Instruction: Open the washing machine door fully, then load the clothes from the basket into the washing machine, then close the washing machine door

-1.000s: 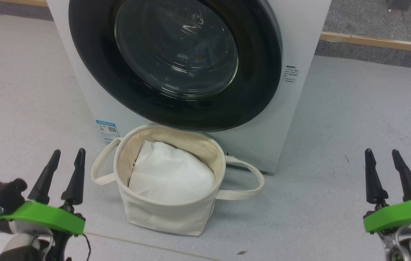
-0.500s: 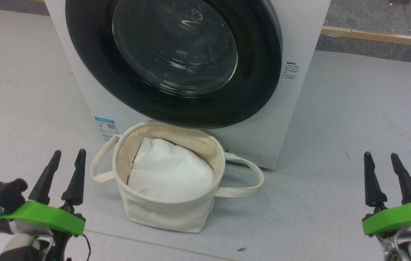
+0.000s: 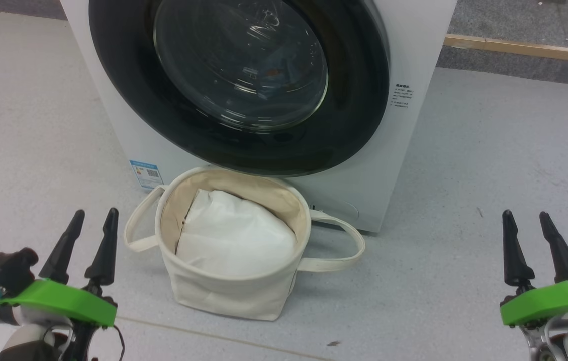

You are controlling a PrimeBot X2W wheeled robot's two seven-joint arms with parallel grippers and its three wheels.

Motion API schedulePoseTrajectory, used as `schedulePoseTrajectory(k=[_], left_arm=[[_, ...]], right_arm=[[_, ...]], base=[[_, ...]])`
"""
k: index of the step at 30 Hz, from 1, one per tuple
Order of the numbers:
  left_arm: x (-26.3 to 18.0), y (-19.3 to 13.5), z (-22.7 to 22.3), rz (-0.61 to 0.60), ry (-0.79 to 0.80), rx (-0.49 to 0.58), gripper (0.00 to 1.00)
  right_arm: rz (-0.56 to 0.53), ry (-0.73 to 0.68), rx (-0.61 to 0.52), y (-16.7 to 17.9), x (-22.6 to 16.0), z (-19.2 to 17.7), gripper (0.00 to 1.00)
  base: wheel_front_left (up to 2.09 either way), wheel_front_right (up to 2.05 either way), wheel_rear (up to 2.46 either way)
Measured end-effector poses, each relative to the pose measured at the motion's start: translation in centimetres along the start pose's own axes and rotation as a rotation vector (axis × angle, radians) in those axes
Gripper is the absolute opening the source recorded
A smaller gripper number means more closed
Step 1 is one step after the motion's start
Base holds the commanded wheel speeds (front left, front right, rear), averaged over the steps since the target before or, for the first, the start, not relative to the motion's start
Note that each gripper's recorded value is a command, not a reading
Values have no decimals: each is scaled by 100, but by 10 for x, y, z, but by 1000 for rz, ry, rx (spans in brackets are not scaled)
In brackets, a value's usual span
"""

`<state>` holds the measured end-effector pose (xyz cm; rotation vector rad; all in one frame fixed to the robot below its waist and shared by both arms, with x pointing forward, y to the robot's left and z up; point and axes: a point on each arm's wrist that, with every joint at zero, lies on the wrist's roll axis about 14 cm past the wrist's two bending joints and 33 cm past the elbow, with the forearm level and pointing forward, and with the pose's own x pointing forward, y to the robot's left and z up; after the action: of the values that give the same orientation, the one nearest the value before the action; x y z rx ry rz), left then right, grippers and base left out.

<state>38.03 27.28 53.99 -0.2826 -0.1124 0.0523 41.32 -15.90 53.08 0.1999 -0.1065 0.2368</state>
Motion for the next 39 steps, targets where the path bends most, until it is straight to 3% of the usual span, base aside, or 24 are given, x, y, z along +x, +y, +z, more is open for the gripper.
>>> schedulePoseTrajectory(k=[6,7,15,39], left_arm=[[0,-1,-3,-5,11,4,100],[0,-2,-4,-8,14,6,0],[-35,1,-69,49,187,-60,0],[-22,-12,-67,74,176,-289,0]], right_arm=[[-1,3,1,0,0,-1,100],[-1,3,1,0,0,-1,0],[-50,159,65,-1,-28,-54,0],[-164,155,304,-17,-34,-53,0]], base=[[0,0,0],[0,0,0],[0,0,0],[0,0,0]])
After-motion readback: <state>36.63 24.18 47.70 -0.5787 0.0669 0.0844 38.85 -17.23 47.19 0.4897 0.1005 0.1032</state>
